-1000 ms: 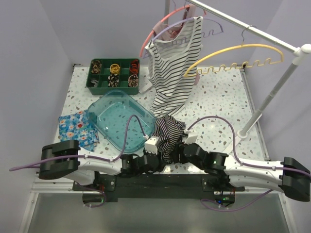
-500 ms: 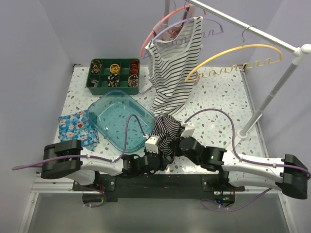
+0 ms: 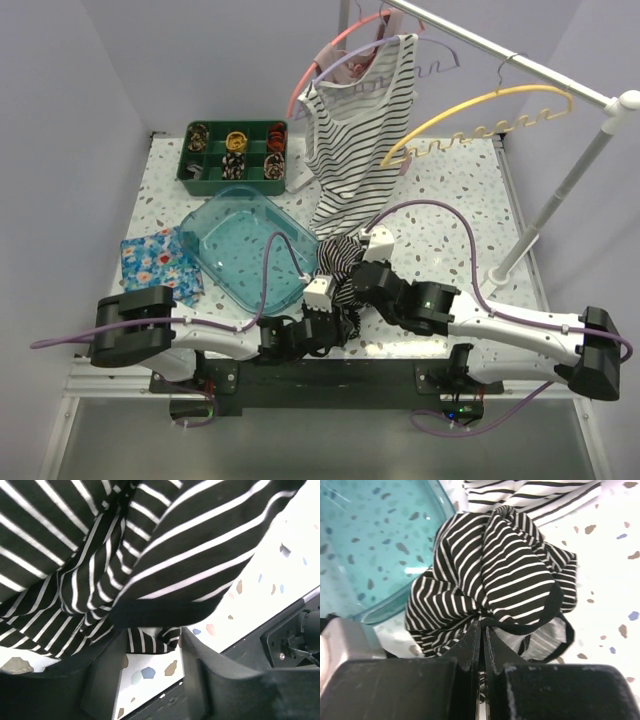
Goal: Place the tank top on the hanger
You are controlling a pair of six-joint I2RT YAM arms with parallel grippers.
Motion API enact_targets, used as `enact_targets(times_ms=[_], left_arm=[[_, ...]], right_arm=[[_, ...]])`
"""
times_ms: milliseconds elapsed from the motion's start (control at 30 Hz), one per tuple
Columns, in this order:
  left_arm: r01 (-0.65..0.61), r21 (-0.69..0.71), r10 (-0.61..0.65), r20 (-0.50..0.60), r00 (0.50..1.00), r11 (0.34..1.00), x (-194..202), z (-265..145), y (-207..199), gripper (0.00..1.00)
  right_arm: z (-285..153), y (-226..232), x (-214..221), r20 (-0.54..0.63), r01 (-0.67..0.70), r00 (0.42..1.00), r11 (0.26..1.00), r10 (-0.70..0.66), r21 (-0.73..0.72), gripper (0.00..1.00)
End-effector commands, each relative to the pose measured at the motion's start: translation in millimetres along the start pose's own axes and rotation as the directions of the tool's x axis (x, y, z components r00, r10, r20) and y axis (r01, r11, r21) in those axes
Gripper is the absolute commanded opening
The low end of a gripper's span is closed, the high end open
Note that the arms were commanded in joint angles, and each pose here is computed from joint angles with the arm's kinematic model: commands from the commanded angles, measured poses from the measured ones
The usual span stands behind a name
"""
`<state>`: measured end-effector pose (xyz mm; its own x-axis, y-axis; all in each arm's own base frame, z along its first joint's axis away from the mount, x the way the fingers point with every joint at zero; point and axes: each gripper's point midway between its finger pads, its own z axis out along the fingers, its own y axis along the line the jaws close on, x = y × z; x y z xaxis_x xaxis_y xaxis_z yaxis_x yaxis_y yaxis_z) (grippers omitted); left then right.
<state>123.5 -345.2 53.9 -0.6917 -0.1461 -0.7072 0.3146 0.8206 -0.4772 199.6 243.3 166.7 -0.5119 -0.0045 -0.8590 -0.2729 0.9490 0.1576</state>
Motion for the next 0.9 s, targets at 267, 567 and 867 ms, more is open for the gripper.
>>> enact_targets(times_ms=[267,567,867], left_arm=[[-0.036,-0.045,0.036,-0.004,0.999,0.998,3.7,9.5,-4.3,0.65],[-0.062,-0.093,0.061,-0.012,0.998,0.994,8.7,15.0,5.3,0.19],[-0.104,-0.079,0.118,0.214,0.97,0.991,-101.7,-54.0,-15.4,0.0]], right_arm=[[-15.8,-5.3,-50.7,0.1,0.009,0.995,0.998,-0.015,0.065,0.0],[-24.3,-13.9,-61.8,0.123,0.008,0.992,0.996,-0.02,0.093,0.0],[-78.2,-42.3,-130.5,0.255,-0.037,0.967,0.991,0.002,0.131,0.0]])
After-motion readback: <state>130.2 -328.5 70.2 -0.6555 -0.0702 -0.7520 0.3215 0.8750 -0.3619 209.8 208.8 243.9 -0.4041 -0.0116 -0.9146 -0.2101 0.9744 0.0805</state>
